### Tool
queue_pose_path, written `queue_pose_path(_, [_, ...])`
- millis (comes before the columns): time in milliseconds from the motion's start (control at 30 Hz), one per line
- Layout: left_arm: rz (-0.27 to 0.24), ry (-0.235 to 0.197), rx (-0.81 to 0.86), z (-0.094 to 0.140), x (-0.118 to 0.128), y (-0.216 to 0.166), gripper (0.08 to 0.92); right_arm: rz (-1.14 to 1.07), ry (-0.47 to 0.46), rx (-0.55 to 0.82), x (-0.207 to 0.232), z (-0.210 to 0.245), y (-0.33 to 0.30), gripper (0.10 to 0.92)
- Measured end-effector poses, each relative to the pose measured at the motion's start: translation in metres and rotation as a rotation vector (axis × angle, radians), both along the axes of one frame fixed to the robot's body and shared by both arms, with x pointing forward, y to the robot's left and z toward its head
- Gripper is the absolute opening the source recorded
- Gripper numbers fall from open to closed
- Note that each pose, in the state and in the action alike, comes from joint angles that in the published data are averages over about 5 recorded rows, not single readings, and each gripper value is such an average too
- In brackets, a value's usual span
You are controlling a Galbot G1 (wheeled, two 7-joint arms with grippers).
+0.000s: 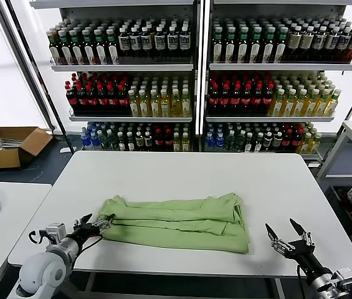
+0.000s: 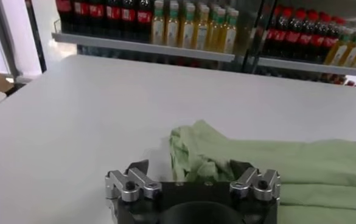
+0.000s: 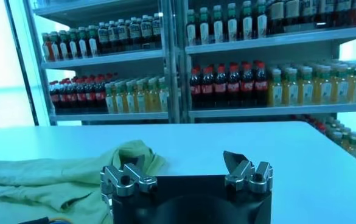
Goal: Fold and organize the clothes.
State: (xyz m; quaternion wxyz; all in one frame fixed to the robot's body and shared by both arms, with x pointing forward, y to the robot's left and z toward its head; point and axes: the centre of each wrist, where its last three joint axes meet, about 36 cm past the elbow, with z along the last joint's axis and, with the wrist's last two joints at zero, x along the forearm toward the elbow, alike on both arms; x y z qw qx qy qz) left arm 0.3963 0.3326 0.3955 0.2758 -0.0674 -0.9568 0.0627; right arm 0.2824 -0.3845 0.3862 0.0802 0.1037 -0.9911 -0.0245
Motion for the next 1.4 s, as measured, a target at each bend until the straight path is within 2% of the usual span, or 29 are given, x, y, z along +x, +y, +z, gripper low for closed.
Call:
queue_pose_path(367, [-0.009, 0.012, -0.022, -0.015, -0.010, -0.022, 0.386, -0.008, -0.018, -0.013, -0.002, 0.002, -0.006, 0.823])
queue_pose_path(633, [-0.015, -0.010, 0.011, -0.020, -0.011, -0.023, 0.156, -0.011, -0.023, -0.013, -0.001, 0.002, -0.008, 0.823])
queue_pose_path(733, [-0.012, -0.025, 0.034, -0.020, -0.012, -0.020, 0.102, -0.016, -0.026, -0.012, 0.000, 0.002, -0.009, 0.823])
queue_pose_path(867, [-0.002, -0.045, 0.058, -0.016, -0.014, -0.013, 0.095, -0.021, -0.036, -0.013, 0.001, 0.004, -0.012, 0.823])
queue_pose_path(1000, [0.022, -0.085, 0.089, 0.000, -0.011, 0.008, 0.095, -0.024, -0.043, -0.011, 0.004, 0.006, -0.013, 0.823])
queue_pose_path(1400, [0.158, -0.189, 0.217, 0.063, 0.009, 0.115, 0.095, -0.019, -0.053, 0.000, 0.010, 0.008, -0.009, 0.823])
